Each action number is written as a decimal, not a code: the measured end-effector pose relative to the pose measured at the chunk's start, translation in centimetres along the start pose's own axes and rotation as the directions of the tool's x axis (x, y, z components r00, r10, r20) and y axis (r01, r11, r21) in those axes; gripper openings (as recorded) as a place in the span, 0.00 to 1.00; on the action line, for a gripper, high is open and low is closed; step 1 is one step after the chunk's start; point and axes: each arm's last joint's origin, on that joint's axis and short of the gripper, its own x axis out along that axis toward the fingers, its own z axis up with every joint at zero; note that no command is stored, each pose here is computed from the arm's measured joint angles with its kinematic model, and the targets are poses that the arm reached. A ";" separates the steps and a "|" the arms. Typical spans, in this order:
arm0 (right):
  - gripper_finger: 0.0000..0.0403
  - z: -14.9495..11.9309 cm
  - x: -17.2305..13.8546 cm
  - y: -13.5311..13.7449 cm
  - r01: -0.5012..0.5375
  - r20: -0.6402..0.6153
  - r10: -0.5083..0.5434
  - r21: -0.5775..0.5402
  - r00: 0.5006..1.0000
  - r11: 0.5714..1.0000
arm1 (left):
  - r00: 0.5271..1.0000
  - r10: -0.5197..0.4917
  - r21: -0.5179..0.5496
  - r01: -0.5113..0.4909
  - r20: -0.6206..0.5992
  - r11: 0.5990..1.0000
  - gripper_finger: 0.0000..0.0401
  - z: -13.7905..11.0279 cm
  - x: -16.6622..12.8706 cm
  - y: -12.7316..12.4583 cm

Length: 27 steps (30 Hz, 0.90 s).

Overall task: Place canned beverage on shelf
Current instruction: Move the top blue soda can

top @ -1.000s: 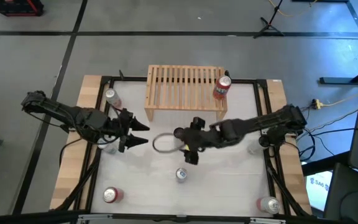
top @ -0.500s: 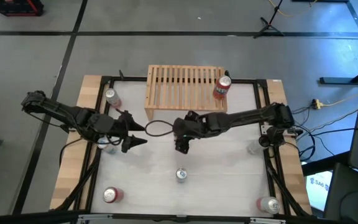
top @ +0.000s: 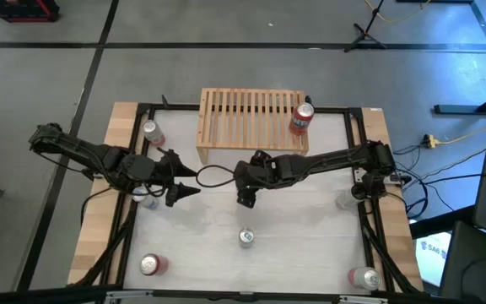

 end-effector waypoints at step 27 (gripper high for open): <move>0.88 -6.5 -19.3 0.6 -0.015 -0.141 0.008 -0.051 0.990 0.999 | 1.000 -0.020 0.002 0.020 -0.019 1.000 0.84 -0.3 1.0 -0.6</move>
